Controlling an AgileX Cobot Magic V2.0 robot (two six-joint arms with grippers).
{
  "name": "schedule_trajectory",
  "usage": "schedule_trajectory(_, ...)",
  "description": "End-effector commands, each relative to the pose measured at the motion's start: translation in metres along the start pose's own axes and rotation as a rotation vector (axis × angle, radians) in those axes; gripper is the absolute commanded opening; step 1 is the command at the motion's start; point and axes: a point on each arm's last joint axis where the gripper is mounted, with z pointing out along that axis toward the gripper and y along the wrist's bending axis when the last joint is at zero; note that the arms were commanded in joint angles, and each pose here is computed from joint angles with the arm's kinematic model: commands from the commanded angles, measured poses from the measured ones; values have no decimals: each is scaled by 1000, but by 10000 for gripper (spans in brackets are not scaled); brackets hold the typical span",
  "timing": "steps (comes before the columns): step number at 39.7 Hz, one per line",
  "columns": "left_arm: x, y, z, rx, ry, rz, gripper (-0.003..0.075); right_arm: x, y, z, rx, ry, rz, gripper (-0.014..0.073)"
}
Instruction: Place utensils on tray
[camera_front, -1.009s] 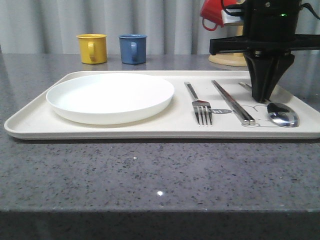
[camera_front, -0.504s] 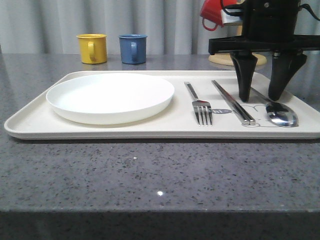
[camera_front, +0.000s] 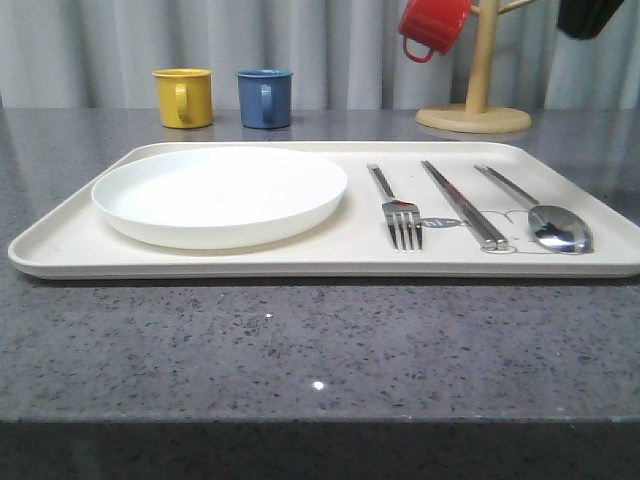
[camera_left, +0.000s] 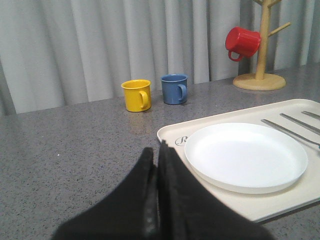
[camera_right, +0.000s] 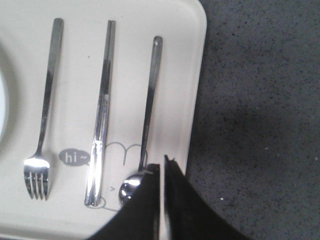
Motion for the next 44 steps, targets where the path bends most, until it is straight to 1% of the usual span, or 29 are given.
schedule_trajectory(1,-15,2,-1,-10,-92,-17,-18,15,-9,-34,-17,-151,-25,-64)
schedule_trajectory(7,-15,2,-1,-10,-92,-17,-18,63,-20,-47,-65,-329,-32,-69)
schedule_trajectory(13,-15,2,-1,-10,-92,-17,-18,124,-33,-47,-114,-514,-39,-69)
schedule_trajectory(18,-15,2,-1,-10,-92,-17,-18,174,-45,-48,-149,-705,-51,-69)
schedule_trajectory(21,-15,2,-1,-10,-92,-17,-18,202,-52,-53,-163,-843,-65,-69)
schedule_trajectory(26,-15,2,-1,-10,-92,-17,-18,237,-60,-57,-184,-989,-63,-67)
schedule_trajectory(29,-15,2,-1,-10,-92,-17,-18,250,-64,-60,-190,-1036,-58,-67)
schedule_trajectory(32,-15,2,-1,-10,-92,-17,-18,257,-66,-64,-194,-1066,-53,-67)
schedule_trajectory(44,-15,2,-1,-10,-92,-17,-18,260,-67,-59,-181,-996,-46,-67)
